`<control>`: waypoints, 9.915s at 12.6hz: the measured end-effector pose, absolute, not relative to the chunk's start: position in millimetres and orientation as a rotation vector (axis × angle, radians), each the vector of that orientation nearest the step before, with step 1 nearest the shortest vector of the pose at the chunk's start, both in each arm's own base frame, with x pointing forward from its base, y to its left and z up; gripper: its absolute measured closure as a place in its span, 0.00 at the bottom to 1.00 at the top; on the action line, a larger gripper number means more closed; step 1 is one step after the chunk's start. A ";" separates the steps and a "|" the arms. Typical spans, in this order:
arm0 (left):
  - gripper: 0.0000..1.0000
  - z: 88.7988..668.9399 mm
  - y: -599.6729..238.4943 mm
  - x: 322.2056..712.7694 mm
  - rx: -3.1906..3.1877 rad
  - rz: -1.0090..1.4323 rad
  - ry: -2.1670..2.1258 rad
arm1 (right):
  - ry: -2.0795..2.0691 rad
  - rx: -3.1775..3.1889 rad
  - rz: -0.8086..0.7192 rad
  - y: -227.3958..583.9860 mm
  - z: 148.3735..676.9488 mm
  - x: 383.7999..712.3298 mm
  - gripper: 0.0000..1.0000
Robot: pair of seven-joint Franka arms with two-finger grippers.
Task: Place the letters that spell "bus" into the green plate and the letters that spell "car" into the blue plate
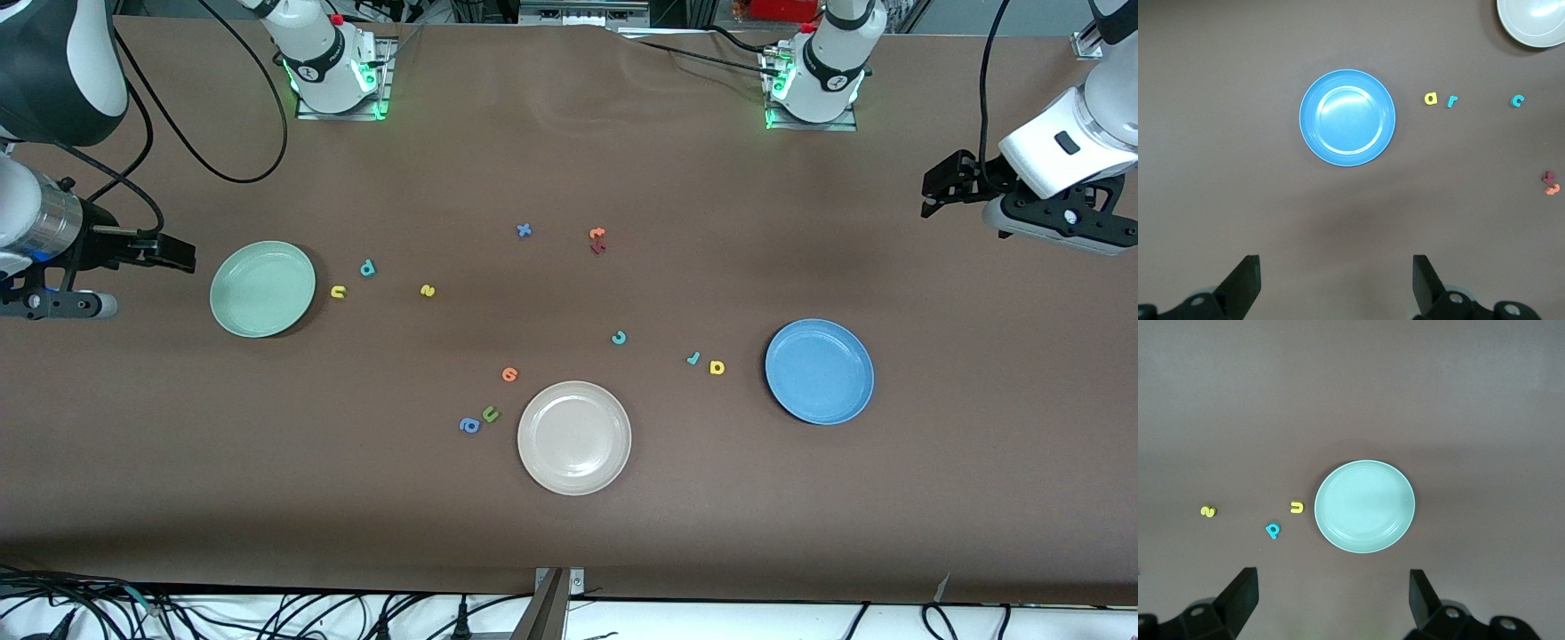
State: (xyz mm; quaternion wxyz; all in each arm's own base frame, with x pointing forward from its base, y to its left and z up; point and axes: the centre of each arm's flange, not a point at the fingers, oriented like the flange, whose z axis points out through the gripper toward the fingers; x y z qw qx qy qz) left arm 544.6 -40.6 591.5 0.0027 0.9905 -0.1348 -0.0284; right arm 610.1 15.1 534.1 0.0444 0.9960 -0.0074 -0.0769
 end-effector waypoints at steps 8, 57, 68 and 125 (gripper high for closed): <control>0.00 590.8 -40.4 544.9 3.106 -0.091 -0.421 | -0.024 3.050 -0.233 15.8 534.2 610.3 0.00; 0.00 569.5 -77.6 547.3 3.129 -0.181 -0.252 | -0.028 3.050 -0.234 14.3 534.2 610.3 0.00; 0.00 371.9 -326.0 567.9 3.066 -0.191 0.182 | -0.031 3.049 -0.237 13.1 533.7 610.1 0.00; 0.72 245.6 -262.8 638.1 3.169 -0.272 -0.292 | -0.002 3.037 -0.410 19.4 395.5 633.8 0.01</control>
